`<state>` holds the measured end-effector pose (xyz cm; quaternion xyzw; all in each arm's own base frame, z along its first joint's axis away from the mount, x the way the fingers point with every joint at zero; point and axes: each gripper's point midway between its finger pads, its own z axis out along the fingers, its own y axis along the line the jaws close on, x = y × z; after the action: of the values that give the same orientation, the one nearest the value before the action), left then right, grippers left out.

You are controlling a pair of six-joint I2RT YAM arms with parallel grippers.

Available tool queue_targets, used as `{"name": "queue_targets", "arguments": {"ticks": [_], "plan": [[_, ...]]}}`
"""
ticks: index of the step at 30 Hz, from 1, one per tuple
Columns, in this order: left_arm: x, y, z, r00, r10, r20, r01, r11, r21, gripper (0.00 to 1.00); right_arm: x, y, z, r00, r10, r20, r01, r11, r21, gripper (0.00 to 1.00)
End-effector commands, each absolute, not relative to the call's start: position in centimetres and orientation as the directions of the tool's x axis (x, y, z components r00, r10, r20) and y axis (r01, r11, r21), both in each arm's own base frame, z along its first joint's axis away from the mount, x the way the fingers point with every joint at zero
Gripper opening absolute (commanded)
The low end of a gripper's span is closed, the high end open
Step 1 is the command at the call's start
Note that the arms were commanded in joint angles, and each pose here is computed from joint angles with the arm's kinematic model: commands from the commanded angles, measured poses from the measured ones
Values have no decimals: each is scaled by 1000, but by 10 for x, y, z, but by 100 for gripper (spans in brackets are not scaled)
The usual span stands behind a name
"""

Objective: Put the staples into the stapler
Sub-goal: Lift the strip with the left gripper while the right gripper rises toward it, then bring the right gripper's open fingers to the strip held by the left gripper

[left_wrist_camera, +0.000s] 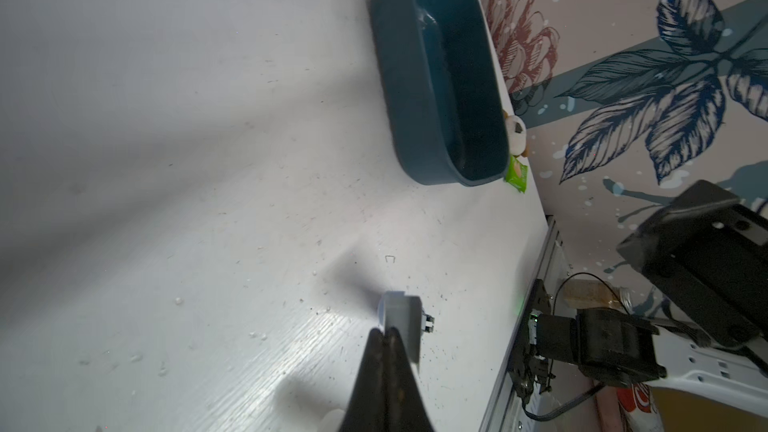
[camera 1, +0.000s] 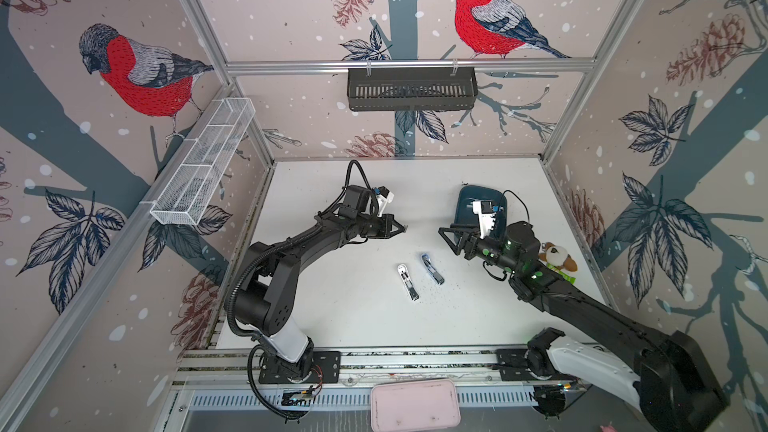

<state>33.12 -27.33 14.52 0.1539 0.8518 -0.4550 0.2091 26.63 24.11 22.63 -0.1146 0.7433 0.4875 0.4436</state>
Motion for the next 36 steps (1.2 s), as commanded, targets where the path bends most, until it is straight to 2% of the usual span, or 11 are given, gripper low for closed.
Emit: {"name": "queue_targets", "arguments": {"ticks": [1,5,17,28,32,36], "plan": [[326,-282,171,-845,60,-532,503,428,-751,0,261,252,251,-601,307,-738,-636,374,675,68],[320,-282,194,-840,35,-541,517,352,-780,0,258,259,265,-617,331,-714,-653,291,699,67],[303,-285,250,-847,-34,-530,518,166,-839,0,260,270,294,-647,385,-659,-658,156,737,65],[290,-284,286,-868,-62,-493,490,52,-870,0,260,279,318,-713,427,-555,-605,24,796,59],[286,-282,299,-857,-72,-510,509,24,-860,0,266,286,314,-754,434,-493,-550,-6,835,56],[282,-283,304,-849,-67,-525,525,14,-851,0,265,291,320,-758,432,-488,-553,-31,832,55]]}}
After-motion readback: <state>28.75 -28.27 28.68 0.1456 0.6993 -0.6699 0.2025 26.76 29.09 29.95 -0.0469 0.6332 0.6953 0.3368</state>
